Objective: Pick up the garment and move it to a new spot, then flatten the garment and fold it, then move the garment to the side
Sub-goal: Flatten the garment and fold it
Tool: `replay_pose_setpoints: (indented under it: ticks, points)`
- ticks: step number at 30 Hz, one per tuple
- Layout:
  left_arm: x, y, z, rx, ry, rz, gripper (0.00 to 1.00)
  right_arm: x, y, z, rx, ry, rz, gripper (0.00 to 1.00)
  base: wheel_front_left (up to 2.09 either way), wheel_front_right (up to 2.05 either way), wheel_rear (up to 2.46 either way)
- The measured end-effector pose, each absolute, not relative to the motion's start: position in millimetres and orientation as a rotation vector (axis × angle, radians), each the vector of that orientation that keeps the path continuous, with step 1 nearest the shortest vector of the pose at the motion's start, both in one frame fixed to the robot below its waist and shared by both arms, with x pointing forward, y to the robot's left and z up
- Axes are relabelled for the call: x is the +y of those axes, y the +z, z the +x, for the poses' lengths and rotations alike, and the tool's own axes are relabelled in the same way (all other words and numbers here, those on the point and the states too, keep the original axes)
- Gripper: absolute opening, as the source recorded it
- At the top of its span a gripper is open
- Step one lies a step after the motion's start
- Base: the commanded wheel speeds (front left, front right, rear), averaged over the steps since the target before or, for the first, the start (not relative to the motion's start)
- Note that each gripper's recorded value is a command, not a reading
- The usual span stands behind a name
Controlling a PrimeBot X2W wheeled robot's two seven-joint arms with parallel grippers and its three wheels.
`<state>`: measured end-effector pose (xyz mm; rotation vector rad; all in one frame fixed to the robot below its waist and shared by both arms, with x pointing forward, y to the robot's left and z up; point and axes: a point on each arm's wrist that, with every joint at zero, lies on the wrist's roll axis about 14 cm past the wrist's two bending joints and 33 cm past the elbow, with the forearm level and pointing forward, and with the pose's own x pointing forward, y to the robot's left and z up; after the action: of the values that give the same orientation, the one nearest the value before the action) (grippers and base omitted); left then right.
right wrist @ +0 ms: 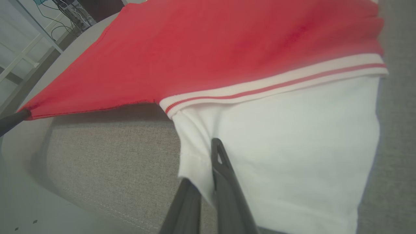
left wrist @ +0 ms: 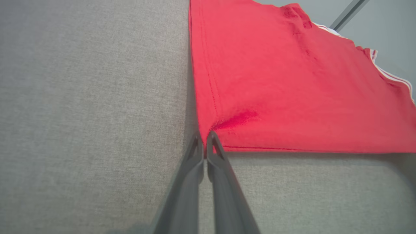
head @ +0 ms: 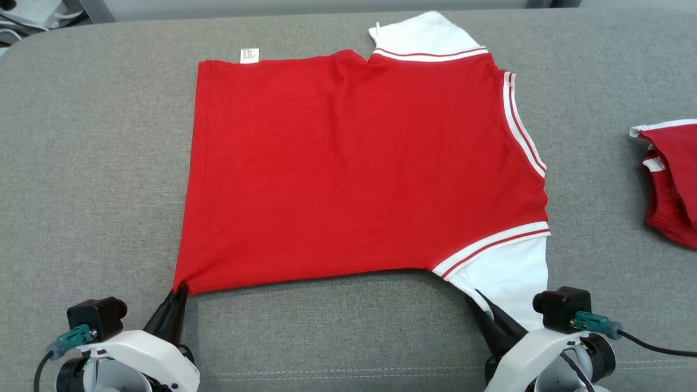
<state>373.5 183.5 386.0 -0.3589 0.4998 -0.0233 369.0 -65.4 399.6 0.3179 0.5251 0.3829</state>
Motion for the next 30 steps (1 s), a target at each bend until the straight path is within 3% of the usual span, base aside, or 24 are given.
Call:
replay_pose_setpoints:
  ticks: [1, 2, 9, 18, 22, 30]
  points:
    - [181.9, 384.2, 370.8, 0.514, -0.030, -0.361, 0.11, -65.9, 402.0, 369.6, 0.516, 0.379, 0.327, 1.00, 0.00, 0.00, 0.00]
    - [181.1, 383.6, 369.0, 0.517, -0.029, -0.367, 1.00, -66.9, 403.6, 369.4, 0.511, 0.377, 0.328, 1.00, 0.00, 0.00, 0.00]
    - [188.2, 402.9, 367.2, 0.443, 0.006, -0.336, 1.00, -96.2, 435.0, 372.0, 0.376, 0.295, 0.348, 1.00, 0.00, 0.00, 0.00]
    - [217.6, 509.4, 380.1, 0.059, 0.065, -0.174, 1.00, -162.3, 511.1, 383.2, 0.035, 0.169, 0.116, 1.00, 0.00, 0.00, 0.00]
    - [216.9, 538.3, 375.6, -0.042, 0.046, -0.162, 1.00, -162.7, 545.2, 387.5, -0.122, 0.172, 0.044, 1.00, 0.00, 0.00, 0.00]
    - [228.0, 541.8, 372.1, -0.096, 0.054, -0.112, 1.00, -161.0, 523.1, 379.2, -0.096, 0.172, 0.032, 1.00, 0.00, 0.00, 0.00]
